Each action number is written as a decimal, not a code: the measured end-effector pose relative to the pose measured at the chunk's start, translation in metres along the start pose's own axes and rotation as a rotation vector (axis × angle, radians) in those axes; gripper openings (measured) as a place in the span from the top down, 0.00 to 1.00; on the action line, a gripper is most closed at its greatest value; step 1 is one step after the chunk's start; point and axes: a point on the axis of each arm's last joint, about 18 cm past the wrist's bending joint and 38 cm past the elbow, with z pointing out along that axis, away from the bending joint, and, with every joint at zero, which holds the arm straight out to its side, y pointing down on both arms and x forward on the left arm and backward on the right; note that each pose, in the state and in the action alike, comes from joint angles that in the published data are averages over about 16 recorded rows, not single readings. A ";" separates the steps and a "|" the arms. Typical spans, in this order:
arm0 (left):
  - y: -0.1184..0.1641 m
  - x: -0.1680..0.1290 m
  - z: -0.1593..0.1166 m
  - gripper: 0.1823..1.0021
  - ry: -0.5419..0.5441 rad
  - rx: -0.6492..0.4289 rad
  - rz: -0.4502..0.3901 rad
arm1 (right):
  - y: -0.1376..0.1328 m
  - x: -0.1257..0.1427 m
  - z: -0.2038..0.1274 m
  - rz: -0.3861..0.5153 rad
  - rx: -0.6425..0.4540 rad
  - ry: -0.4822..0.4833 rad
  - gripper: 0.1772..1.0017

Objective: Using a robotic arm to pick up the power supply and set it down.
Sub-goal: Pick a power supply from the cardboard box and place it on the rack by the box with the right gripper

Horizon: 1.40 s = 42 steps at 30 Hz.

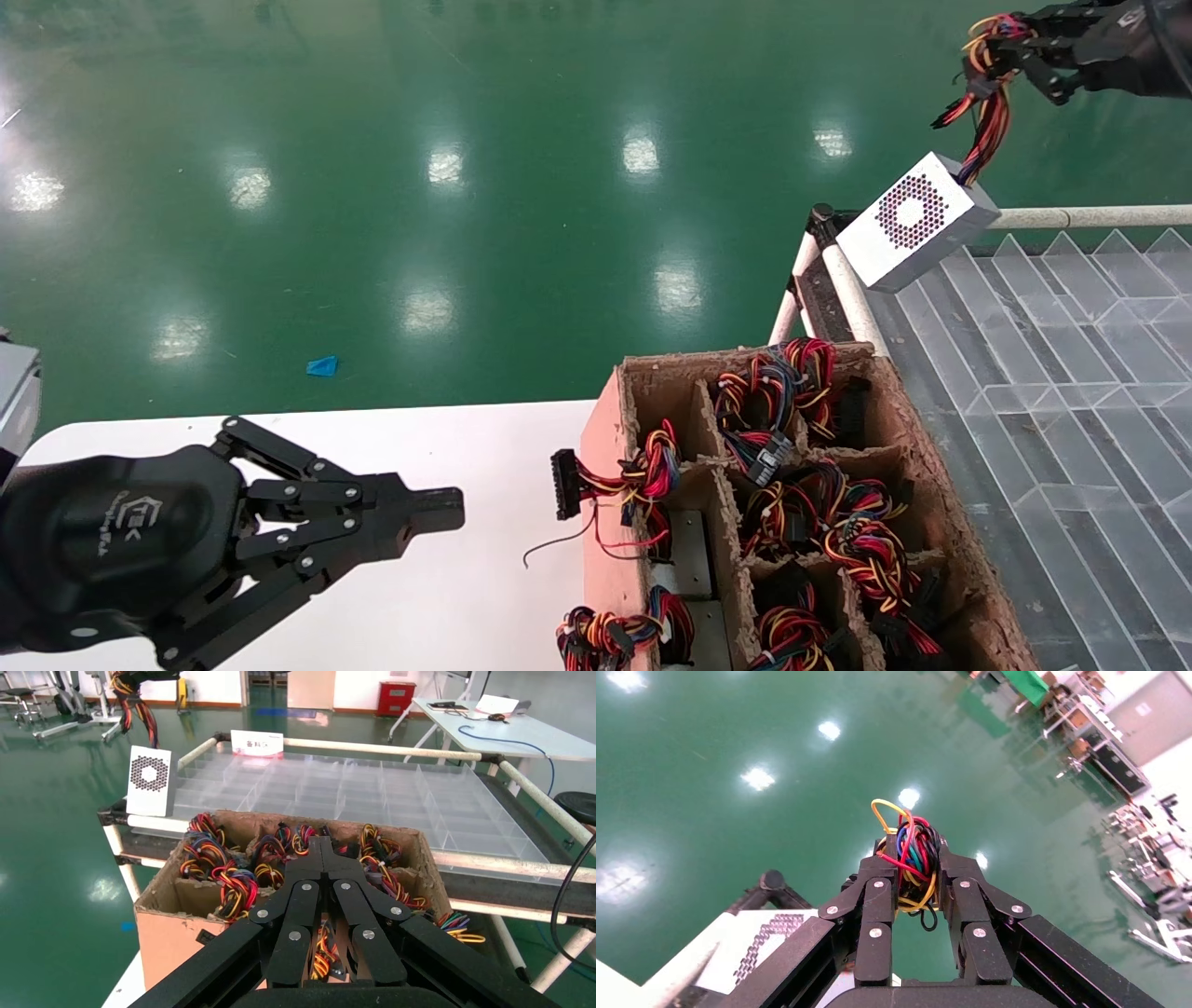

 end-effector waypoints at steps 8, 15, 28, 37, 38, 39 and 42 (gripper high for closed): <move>0.000 0.000 0.000 0.99 0.000 0.000 0.000 | 0.008 0.006 -0.002 0.001 -0.026 0.027 0.88; 0.000 0.000 0.000 0.99 0.000 0.000 0.000 | 0.012 -0.001 0.004 0.012 -0.035 0.024 0.88; 0.000 0.000 0.000 0.99 0.000 0.000 0.000 | 0.000 -0.034 0.035 0.043 -0.003 -0.004 0.88; 0.000 0.000 0.000 0.99 0.000 0.000 0.000 | -0.012 -0.055 0.052 0.049 0.024 -0.021 0.88; 0.000 0.000 0.000 0.99 0.000 0.000 0.000 | -0.012 -0.057 0.053 0.049 0.025 -0.023 0.88; 0.000 0.000 0.000 0.99 0.000 0.000 0.000 | -0.013 -0.059 0.055 0.049 0.026 -0.025 0.88; 0.000 0.000 0.000 0.99 0.000 0.000 0.000 | -0.014 -0.065 0.058 0.049 0.029 -0.033 0.88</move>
